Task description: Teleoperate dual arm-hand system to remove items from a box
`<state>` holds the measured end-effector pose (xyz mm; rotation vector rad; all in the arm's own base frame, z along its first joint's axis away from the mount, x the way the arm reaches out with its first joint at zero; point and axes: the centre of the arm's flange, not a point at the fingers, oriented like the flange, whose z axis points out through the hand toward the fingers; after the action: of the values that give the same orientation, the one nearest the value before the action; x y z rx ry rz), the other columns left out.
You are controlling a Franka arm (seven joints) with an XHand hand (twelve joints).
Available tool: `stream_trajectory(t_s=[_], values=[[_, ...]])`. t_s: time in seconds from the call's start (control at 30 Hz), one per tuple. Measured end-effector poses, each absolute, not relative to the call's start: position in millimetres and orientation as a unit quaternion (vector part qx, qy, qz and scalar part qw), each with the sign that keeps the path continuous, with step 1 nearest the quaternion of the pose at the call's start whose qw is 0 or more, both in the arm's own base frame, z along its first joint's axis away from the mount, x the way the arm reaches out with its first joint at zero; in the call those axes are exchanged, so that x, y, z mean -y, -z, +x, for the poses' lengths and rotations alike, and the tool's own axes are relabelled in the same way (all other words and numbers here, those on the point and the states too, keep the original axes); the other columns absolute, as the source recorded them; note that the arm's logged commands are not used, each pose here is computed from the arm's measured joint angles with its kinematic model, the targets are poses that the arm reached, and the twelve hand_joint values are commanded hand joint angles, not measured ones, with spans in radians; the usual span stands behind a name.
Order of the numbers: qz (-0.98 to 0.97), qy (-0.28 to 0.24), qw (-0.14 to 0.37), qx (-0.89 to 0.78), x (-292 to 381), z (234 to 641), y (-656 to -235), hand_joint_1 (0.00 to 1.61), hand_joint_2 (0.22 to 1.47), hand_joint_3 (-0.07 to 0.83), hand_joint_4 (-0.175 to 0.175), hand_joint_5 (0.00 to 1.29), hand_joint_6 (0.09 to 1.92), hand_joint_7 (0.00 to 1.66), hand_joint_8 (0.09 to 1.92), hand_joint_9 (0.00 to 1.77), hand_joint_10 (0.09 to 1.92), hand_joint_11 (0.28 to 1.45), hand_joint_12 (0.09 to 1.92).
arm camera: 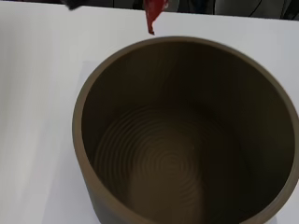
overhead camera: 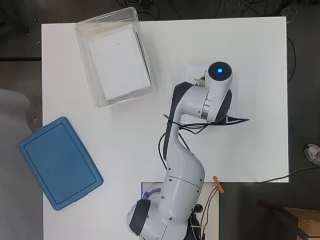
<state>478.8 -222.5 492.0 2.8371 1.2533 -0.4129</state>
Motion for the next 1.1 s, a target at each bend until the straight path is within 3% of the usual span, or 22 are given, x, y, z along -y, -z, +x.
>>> stream_trajectory(t_s=[0.1, 0.23, 0.3, 0.4, 0.6, 0.9, 0.93, 0.97, 1.0, 1.03, 1.1], values=[[0.888, 0.081, 0.014, -0.453, 206, 485, -529, 1.06, 1.26, 0.001, 0.175, 0.7, 1.92, 1.07, 1.92, 1.33, 1.92, 1.12, 1.9], [0.819, -0.043, -0.065, -0.569, 142, 507, -555, 0.99, 1.28, 0.007, 0.175, 0.69, 1.92, 1.05, 1.92, 1.35, 1.92, 1.14, 1.91], [0.8, -0.065, -0.086, -0.59, 130, 515, -557, 0.98, 1.29, 0.008, 0.175, 0.69, 1.92, 1.04, 1.92, 1.35, 1.92, 1.14, 1.92], [0.818, -0.043, -0.076, -0.569, 174, 522, -537, 0.97, 1.29, 0.008, 0.175, 0.69, 1.92, 1.03, 1.92, 1.35, 1.92, 1.14, 1.92], [0.889, 0.05, -0.083, -0.448, 321, 494, -444, 1.01, 1.29, 0.001, 0.175, 0.73, 1.92, 1.04, 1.92, 1.36, 1.92, 1.14, 1.92], [0.876, 0.101, -0.07, -0.465, 301, 502, -409, 1.08, 1.28, -0.002, 0.175, 0.74, 1.92, 1.03, 1.92, 1.34, 1.92, 1.14, 1.92], [0.872, 0.101, -0.073, -0.473, 295, 501, -406, 0.89, 1.24, -0.008, 0.147, 0.61, 1.64, 0.85, 1.82, 1.13, 1.88, 0.95, 1.83], [0.867, 0.101, -0.075, -0.483, 288, 501, -403, 0.56, 1.05, -0.026, 0.067, 0.37, 1.05, 0.54, 1.27, 0.76, 1.38, 0.7, 1.33], [0.86, 0.1, -0.08, -0.493, 282, 500, -401, 0.3, 0.91, -0.024, 0.006, 0.2, 0.58, 0.3, 0.74, 0.47, 0.89, 0.55, 0.83], [0.854, 0.101, -0.086, -0.503, 276, 500, -400, 0.15, 0.83, -0.016, -0.017, 0.13, 0.3, 0.19, 0.4, 0.33, 0.54, 0.5, 0.46], [0.847, 0.108, -0.084, -0.514, 267, 502, -400, 0.03, 0.76, -0.005, -0.011, 0.1, 0.09, 0.13, 0.1, 0.26, 0.17, 0.47, 0.12]])
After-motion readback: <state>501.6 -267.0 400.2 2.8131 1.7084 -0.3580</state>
